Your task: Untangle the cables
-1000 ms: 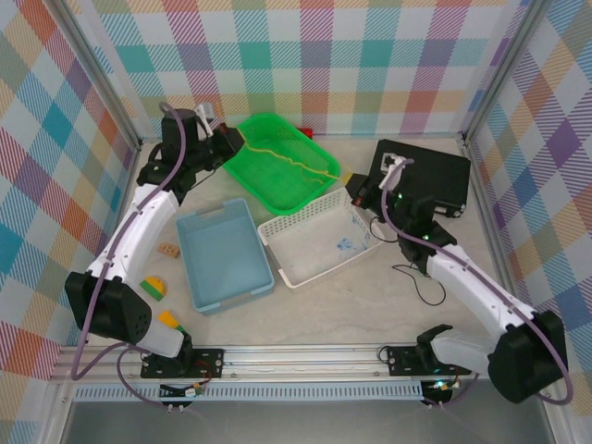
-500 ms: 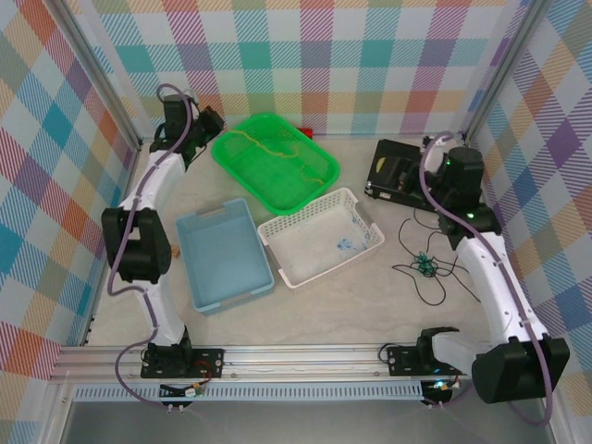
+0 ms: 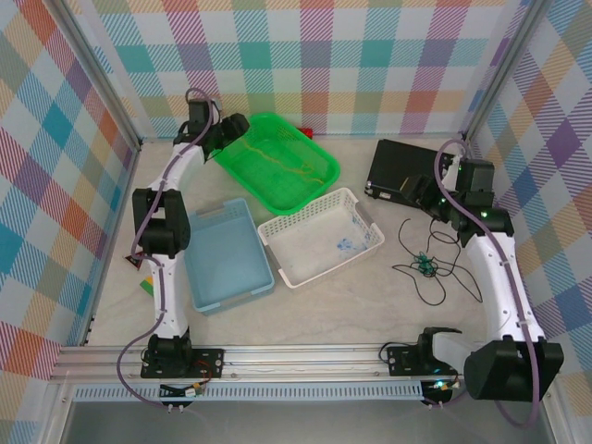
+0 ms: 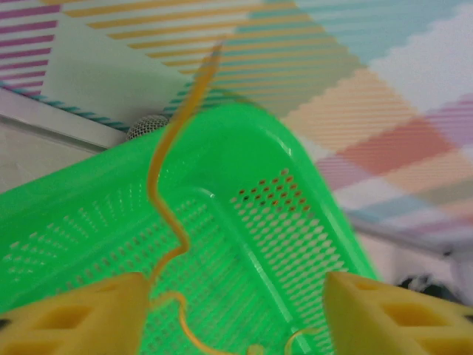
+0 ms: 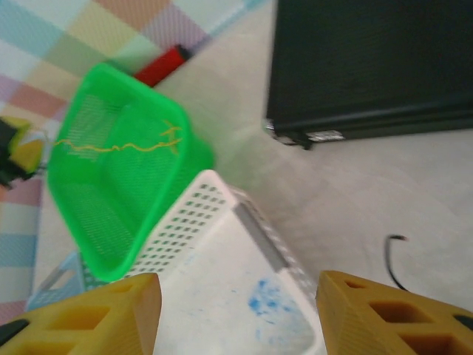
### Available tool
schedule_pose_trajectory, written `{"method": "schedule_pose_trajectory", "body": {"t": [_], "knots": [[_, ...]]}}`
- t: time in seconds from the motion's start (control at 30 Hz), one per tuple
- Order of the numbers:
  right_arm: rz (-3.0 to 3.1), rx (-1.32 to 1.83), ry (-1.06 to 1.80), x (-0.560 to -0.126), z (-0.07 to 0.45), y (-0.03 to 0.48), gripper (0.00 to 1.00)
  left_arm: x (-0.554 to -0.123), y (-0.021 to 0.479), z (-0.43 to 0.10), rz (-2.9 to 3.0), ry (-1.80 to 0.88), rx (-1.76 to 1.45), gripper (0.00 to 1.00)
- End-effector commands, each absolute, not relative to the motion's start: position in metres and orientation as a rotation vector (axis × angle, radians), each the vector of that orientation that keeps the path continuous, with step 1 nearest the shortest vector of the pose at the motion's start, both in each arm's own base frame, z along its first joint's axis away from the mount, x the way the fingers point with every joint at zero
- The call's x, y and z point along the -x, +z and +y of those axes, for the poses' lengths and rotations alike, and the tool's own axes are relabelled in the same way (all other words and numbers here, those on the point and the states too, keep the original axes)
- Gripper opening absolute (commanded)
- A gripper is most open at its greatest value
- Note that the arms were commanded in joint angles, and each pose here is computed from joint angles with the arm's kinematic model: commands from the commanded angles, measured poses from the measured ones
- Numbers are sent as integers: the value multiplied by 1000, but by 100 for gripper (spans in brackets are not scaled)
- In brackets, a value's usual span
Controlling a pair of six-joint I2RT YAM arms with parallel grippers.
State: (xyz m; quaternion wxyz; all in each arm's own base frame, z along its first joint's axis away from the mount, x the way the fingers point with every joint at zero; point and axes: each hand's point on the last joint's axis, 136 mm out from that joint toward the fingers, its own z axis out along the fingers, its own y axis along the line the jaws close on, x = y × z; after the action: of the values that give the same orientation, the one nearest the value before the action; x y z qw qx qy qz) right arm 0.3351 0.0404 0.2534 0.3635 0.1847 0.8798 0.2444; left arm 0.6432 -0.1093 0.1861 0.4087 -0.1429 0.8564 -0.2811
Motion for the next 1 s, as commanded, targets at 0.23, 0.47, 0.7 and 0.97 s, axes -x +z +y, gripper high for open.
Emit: {"method": "schedule_pose_trajectory", "body": {"t": [0.23, 0.47, 0.7, 0.97], "knots": [[2414, -689, 295, -298, -10, 243, 62, -577, 277, -94, 2189, -291, -14, 100], [2607, -712, 221, -267, -13, 206, 54, -473, 292, -123, 2242, -609, -182, 97], [2811, -526, 357, -262, 11, 162, 52, -380, 269, -165, 2173, -1036, -345, 90], [2739, -116, 469, -304, 39, 130, 59, -343, 250, -200, 2087, -1162, -491, 89]]}}
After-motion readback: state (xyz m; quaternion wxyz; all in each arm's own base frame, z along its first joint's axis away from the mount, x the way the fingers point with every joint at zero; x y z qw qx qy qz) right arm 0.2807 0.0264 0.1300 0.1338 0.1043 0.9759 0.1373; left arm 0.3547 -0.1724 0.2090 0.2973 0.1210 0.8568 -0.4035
